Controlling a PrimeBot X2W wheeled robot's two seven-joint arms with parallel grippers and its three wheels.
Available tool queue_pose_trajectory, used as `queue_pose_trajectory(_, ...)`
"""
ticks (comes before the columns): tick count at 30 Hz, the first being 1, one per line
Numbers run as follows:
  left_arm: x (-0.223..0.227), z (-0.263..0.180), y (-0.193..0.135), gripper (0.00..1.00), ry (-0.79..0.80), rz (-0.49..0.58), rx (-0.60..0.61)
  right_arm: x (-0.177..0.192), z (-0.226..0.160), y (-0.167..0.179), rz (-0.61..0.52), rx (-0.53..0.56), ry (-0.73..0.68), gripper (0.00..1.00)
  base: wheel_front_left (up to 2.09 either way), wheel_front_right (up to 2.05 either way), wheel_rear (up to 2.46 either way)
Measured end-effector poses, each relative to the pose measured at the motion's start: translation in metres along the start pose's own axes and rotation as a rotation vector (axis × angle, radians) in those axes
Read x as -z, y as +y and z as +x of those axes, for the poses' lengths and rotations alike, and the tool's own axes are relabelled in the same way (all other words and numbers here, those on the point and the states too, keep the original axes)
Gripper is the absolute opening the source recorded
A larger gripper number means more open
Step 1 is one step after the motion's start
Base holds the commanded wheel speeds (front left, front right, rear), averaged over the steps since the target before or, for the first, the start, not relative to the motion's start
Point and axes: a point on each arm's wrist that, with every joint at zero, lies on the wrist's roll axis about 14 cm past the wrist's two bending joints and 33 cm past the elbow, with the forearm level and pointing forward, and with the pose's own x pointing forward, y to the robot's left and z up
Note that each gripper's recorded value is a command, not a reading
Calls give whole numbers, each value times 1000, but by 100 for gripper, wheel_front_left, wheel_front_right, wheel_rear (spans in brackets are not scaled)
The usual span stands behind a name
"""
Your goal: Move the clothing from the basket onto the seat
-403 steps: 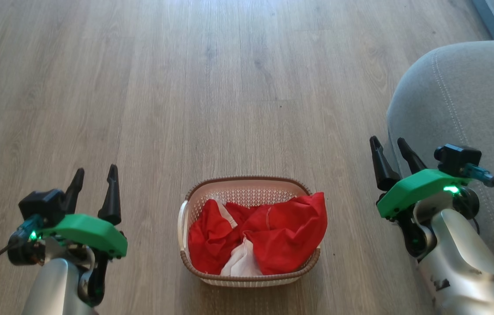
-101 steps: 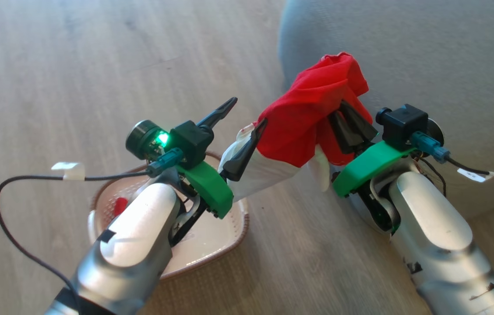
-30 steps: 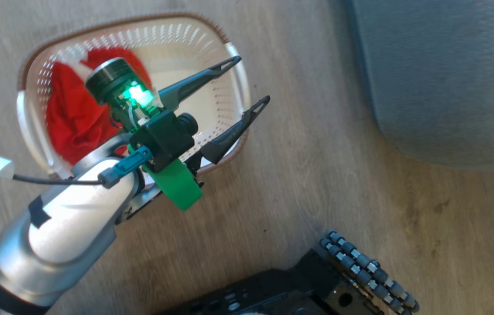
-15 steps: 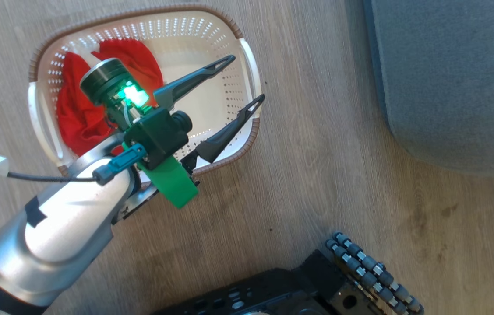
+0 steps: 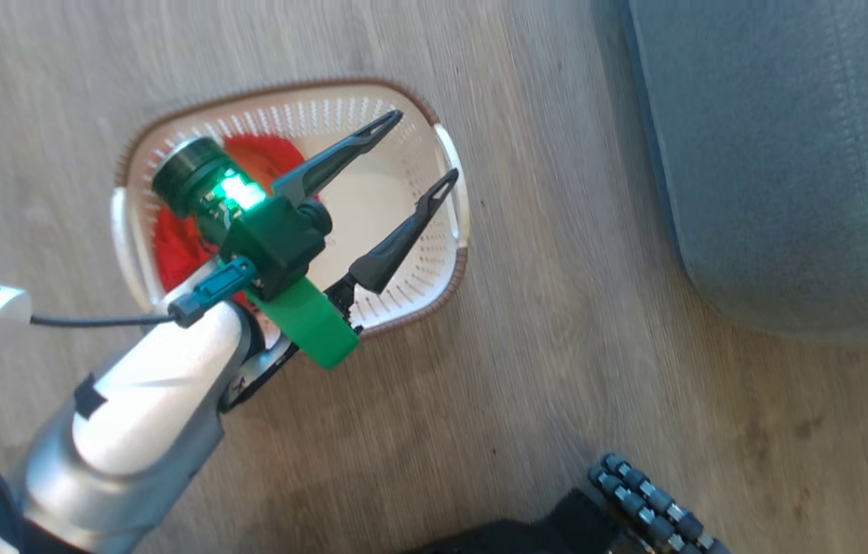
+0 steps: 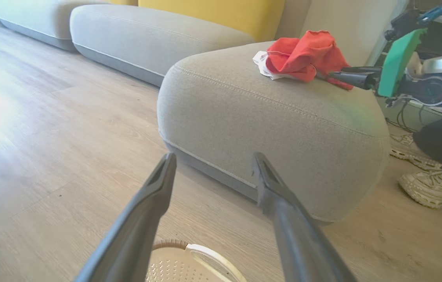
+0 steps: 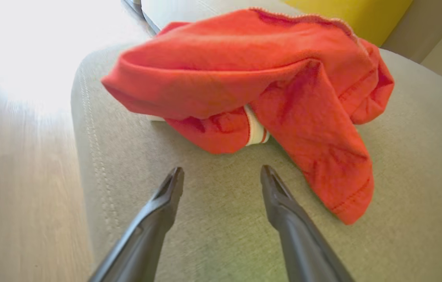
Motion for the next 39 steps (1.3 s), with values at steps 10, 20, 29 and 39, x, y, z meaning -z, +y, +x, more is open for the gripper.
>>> queue_pose_trajectory(10,-34,-34,9,100,-10,23,-179,-32,-41,60,80,-193,-123,100,0,0,0)
queue_pose_trajectory(20,-67,-106,45,100,-33,62,-481,-82,-69,140,160,-427,-252,100,0,0,0)
queue_pose_trajectory(29,-95,-185,63,100,-69,105,-745,-103,-99,194,191,-594,-285,100,0,0,0)
queue_pose_trajectory(39,-106,-255,56,100,-97,113,-946,-108,-150,239,211,-756,-281,100,0,0,0)
